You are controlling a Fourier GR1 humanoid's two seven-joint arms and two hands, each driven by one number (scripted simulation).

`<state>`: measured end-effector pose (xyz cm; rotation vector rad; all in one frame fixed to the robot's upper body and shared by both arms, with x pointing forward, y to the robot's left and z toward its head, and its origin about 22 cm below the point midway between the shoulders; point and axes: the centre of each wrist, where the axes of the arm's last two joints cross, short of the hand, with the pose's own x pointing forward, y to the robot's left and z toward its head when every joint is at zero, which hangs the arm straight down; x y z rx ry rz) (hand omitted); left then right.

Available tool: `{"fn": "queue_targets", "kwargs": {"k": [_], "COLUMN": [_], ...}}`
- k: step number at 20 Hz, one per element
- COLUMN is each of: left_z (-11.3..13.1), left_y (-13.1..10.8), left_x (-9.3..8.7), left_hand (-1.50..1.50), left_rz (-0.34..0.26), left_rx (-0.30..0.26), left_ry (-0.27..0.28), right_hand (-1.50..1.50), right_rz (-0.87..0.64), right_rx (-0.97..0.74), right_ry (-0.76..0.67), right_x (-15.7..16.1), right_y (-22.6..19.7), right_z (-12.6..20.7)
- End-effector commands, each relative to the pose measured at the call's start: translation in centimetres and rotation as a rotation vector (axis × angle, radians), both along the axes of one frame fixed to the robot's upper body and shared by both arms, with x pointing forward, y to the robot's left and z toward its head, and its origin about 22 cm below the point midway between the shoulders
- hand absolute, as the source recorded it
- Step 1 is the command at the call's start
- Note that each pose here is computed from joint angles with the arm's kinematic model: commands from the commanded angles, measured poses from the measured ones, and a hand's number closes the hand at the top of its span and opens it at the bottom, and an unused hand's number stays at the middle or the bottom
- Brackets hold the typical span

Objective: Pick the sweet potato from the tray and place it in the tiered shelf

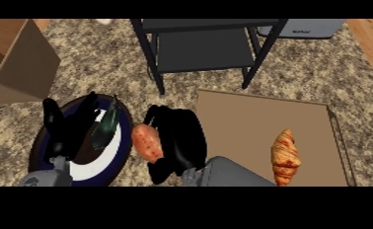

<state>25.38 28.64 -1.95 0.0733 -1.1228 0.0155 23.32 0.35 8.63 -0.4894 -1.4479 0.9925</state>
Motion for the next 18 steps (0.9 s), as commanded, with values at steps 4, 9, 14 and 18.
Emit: {"fn": "queue_targets", "kwargs": {"k": [4, 9, 14, 18], "left_z": [-0.3, -0.7, -1.3, 0.5], "left_y": [-0.5, 0.7, -0.1, 1.1], "left_x": [0.5, -0.9, -0.3, 0.7], "left_hand": [0.00, 0.00, 0.00, 0.00], "left_rz": [0.027, 0.034, 0.040, 0.035], "left_rx": [0.003, 0.014, 0.012, 0.024], "left_ry": [0.016, 0.012, 0.022, 0.013], "right_hand": [1.50, 1.50, 1.50, 1.50], "right_rz": [-0.074, -0.156, -0.211, -0.265], "right_rx": [0.085, 0.083, 0.108, 0.143], "right_ry": [-0.239, -0.292, -0.328, -0.317], "right_x": [-2.7, -2.9, -0.7, 1.5], "right_y": [2.2, 1.9, 1.6, 0.6], "right_z": [9.9, 15.7, 21.1, 23.3]}}
